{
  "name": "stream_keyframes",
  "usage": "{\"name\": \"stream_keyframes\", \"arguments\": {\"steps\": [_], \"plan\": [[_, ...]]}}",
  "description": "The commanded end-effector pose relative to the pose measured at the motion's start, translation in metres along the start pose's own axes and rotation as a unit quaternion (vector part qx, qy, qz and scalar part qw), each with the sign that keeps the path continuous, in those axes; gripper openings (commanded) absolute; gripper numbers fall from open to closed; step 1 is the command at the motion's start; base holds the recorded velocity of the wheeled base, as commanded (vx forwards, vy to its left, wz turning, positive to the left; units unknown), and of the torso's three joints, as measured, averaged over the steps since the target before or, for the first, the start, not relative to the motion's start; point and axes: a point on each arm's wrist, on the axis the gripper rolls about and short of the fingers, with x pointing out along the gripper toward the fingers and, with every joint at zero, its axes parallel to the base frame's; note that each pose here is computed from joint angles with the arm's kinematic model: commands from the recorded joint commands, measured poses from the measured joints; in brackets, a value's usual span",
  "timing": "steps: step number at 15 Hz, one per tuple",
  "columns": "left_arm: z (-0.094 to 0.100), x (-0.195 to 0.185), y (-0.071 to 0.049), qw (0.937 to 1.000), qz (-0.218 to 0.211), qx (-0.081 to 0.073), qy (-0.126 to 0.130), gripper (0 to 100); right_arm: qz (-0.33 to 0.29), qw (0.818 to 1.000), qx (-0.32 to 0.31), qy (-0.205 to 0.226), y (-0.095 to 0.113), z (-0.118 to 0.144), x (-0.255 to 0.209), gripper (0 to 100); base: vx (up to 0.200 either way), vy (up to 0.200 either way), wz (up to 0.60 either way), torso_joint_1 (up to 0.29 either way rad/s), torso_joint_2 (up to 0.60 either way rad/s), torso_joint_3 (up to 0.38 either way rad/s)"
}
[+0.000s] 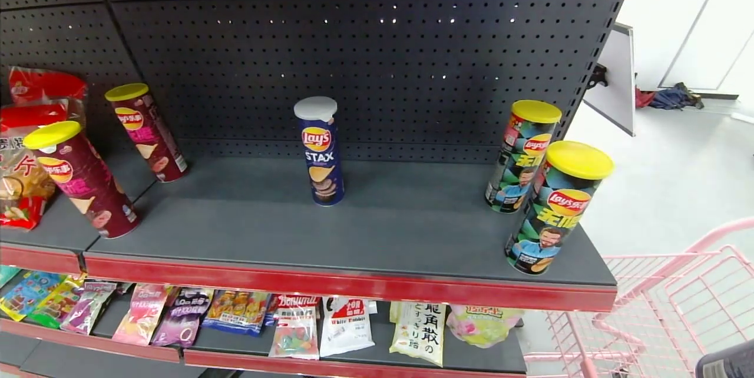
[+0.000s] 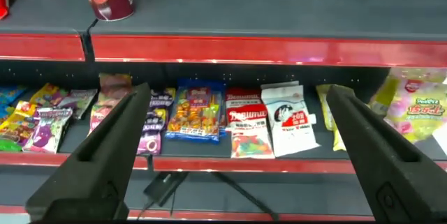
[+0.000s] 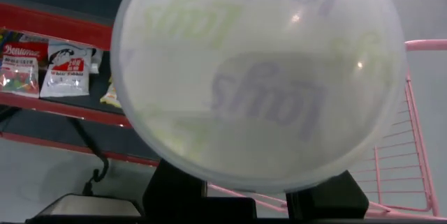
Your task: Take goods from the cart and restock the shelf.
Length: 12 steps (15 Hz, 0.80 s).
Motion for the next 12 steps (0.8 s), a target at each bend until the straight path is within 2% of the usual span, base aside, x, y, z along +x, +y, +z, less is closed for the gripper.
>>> {"name": "stream_keyframes", "arguments": {"steps": [1, 6, 12], "plan": [[0.0, 0.0, 0.0, 1.0, -0.001, 0.0, 0.0, 100, 0.0, 0.999, 0.014, -0.035, 0.001, -0.02, -0.006, 0, 0.0, 0.2, 0.0, 0.007, 0.0, 0.007], [0.0, 0.0, 0.0, 1.0, -0.001, 0.001, 0.0, 100, 0.015, 0.996, 0.021, -0.081, 0.005, -0.058, -0.012, 0, 0.0, 0.2, 0.0, 0.002, 0.01, 0.002], [0.0, 0.0, 0.0, 1.0, -0.001, 0.001, 0.0, 100, 0.016, 0.996, 0.025, -0.081, 0.005, -0.058, -0.011, 0, 0.0, 0.2, 0.0, -0.001, 0.0, 0.009]]}}
